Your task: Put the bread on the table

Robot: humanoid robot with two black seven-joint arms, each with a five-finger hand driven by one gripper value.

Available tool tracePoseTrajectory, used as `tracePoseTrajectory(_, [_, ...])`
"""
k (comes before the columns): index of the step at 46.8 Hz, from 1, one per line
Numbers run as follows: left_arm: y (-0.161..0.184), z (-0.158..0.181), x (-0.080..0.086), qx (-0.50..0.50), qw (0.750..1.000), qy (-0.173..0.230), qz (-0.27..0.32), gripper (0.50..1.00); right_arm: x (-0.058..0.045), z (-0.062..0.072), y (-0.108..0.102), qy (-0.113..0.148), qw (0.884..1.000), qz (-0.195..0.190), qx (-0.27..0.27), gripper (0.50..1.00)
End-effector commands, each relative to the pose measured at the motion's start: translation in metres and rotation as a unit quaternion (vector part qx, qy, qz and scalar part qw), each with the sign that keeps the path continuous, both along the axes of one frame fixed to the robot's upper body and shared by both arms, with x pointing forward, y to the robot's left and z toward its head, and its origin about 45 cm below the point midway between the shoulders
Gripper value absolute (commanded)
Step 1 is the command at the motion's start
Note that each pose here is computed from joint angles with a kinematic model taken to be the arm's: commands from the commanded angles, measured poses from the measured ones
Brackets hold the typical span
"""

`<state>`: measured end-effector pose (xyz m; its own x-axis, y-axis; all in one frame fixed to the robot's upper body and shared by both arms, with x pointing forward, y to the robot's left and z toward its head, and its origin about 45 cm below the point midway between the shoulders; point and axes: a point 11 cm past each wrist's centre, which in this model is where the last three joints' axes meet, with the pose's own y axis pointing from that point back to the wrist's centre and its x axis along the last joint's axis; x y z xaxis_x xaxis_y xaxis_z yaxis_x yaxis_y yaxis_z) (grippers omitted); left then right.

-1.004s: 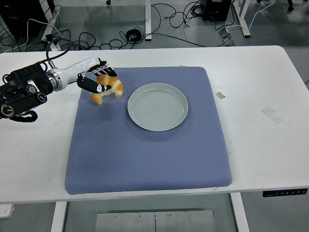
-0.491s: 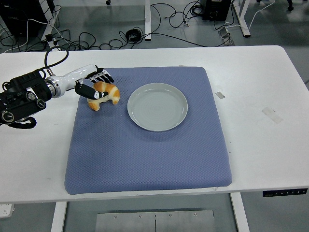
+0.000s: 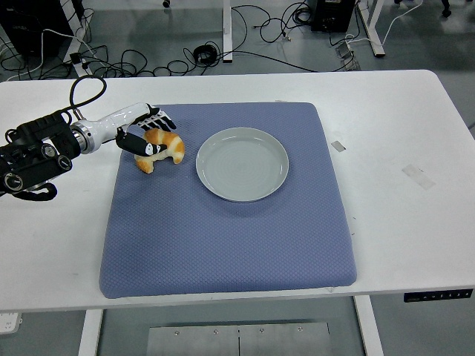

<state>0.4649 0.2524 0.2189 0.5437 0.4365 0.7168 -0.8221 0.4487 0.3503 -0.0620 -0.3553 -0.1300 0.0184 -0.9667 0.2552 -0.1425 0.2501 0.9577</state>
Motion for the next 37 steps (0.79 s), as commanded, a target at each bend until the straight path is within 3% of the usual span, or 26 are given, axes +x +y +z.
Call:
tracePoseTrajectory(1, [0.0000,0.0001,0.0000,0.000,1.000,0.000,0.000,0.743,0.0000,0.0000,0.0000,0.000,1.000,0.000,0.000,1.000])
tracePoseTrajectory(24, [0.0000,0.0001,0.0000,0.000,1.000,0.000,0.000,0.781,0.0000,0.0000,0.0000,0.000,1.000,-0.001,0.000,1.000])
tracePoseTrajectory(37, [0.0014,0.0019,0.0010,-0.005,1.000,-0.001,0.005,0.883,0.0000,0.0000,-0.0001,0.000,1.000,0.000,-0.001,1.000])
